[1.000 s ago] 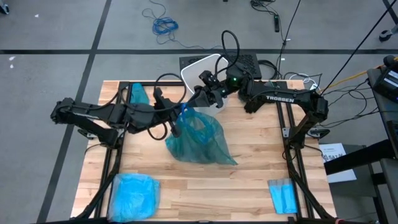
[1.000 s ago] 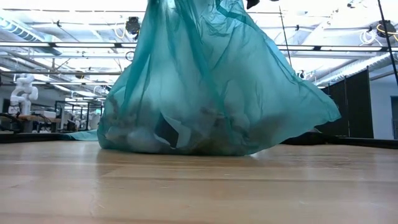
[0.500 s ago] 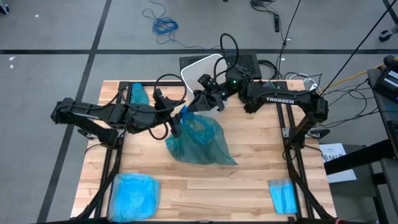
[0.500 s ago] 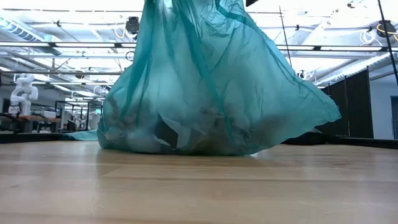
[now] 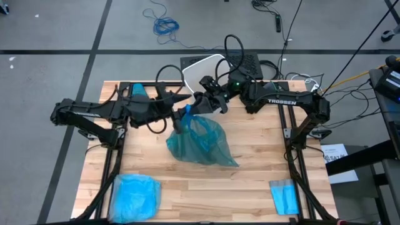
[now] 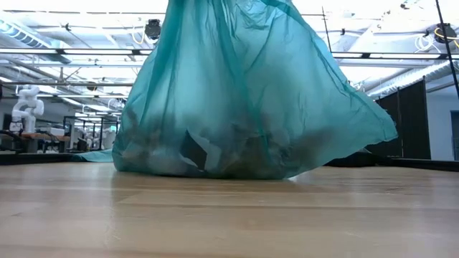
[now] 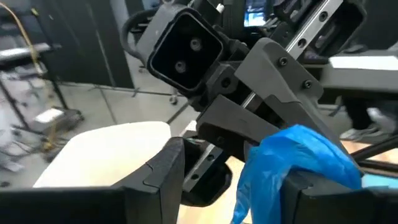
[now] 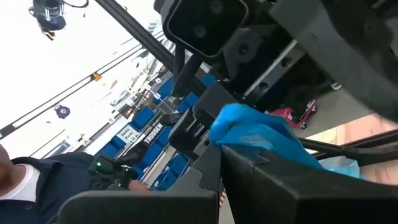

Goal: Place trash/remove bag and relplace
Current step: Close the blue trash bag

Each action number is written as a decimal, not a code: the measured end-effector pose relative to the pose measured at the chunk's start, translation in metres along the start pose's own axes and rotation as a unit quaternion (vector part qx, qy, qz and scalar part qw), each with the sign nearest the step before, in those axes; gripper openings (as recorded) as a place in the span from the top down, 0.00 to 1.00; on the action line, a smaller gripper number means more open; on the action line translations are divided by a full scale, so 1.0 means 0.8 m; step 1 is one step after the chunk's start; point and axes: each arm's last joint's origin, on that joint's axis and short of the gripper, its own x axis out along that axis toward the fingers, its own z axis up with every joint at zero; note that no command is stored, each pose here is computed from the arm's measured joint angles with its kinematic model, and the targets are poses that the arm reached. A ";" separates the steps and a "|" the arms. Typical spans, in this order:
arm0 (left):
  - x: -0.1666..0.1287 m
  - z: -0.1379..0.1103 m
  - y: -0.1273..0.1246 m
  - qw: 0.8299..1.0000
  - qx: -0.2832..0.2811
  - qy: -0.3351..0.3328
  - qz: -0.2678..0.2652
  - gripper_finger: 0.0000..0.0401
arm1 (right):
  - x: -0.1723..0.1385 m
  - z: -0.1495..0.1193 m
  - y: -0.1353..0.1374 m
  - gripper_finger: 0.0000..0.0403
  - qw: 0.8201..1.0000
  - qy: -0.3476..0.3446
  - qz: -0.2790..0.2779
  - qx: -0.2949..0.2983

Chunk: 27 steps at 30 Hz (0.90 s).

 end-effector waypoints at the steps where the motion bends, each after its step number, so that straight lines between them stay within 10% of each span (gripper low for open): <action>1: 0.001 0.000 0.001 1.000 -0.009 0.001 -0.003 0.61 | 0.000 0.000 0.000 1.00 1.000 -0.001 -0.001 0.000; 8: 0.006 0.005 0.008 0.998 0.002 -0.018 -0.067 0.97 | 0.000 0.001 0.002 1.00 1.000 -0.010 -0.002 0.000; 27: -0.082 0.045 0.065 0.994 -0.030 -0.091 -0.052 1.00 | -0.015 0.027 0.028 0.63 0.983 -0.102 0.070 -0.136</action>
